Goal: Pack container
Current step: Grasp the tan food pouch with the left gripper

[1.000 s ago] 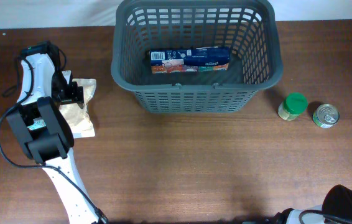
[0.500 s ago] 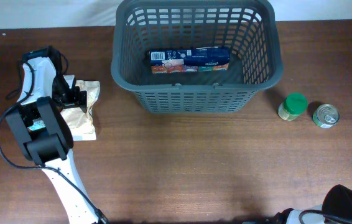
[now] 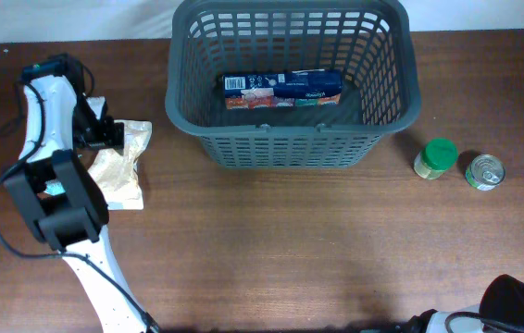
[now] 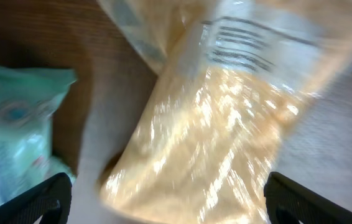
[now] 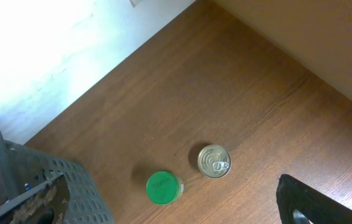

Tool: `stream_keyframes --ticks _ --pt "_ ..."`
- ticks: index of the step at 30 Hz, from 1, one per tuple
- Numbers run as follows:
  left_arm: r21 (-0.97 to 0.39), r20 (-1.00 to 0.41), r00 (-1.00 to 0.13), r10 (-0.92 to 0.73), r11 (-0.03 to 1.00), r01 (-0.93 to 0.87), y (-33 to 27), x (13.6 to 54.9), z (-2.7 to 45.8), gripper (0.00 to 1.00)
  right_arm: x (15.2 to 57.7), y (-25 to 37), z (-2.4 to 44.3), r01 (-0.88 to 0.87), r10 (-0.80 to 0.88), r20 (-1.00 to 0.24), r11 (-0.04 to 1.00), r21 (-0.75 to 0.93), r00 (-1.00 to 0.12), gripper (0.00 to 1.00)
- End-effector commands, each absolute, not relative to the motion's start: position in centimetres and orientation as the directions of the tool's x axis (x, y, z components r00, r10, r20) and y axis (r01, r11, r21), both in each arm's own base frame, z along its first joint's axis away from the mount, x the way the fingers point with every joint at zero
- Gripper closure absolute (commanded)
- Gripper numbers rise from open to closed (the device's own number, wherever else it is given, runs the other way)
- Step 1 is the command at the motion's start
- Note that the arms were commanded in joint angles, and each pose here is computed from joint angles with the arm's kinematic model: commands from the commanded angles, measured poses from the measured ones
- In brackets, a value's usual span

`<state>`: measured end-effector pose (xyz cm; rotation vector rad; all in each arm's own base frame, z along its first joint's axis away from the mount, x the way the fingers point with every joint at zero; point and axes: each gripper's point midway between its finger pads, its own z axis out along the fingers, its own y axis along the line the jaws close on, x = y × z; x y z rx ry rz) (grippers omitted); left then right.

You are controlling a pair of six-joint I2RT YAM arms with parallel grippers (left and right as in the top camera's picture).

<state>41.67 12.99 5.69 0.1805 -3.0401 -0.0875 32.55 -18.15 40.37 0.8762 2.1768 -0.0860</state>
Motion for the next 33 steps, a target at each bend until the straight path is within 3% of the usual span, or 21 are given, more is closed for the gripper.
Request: stream_keyframes --ticks 1,4,7,33 --pt "0.047 -0.003 -0.998 -0.068 0.997 -0.068 12.0 42.4 10.0 0.08 32.3 -18.4 40.5 0.626 0.563 -0.688 0.754 0.201 -0.458 0.01" --pt "0.037 0.016 -0.998 -0.058 0.998 -0.057 11.3 42.2 9.7 0.08 32.3 -18.4 40.5 0.626 0.563 -0.688 0.754 0.201 -0.458 0.01" --pt "0.035 0.028 -0.999 -0.031 0.999 -0.03 10.8 42.0 9.4 0.01 32.3 -18.4 40.5 0.626 0.563 -0.688 0.754 0.201 -0.458 0.01" --pt "0.032 0.102 -0.994 -0.023 0.999 -0.02 11.9 40.0 1.8 0.01 32.3 -18.4 40.5 0.626 0.563 -0.688 0.754 0.2 -0.458 0.01"
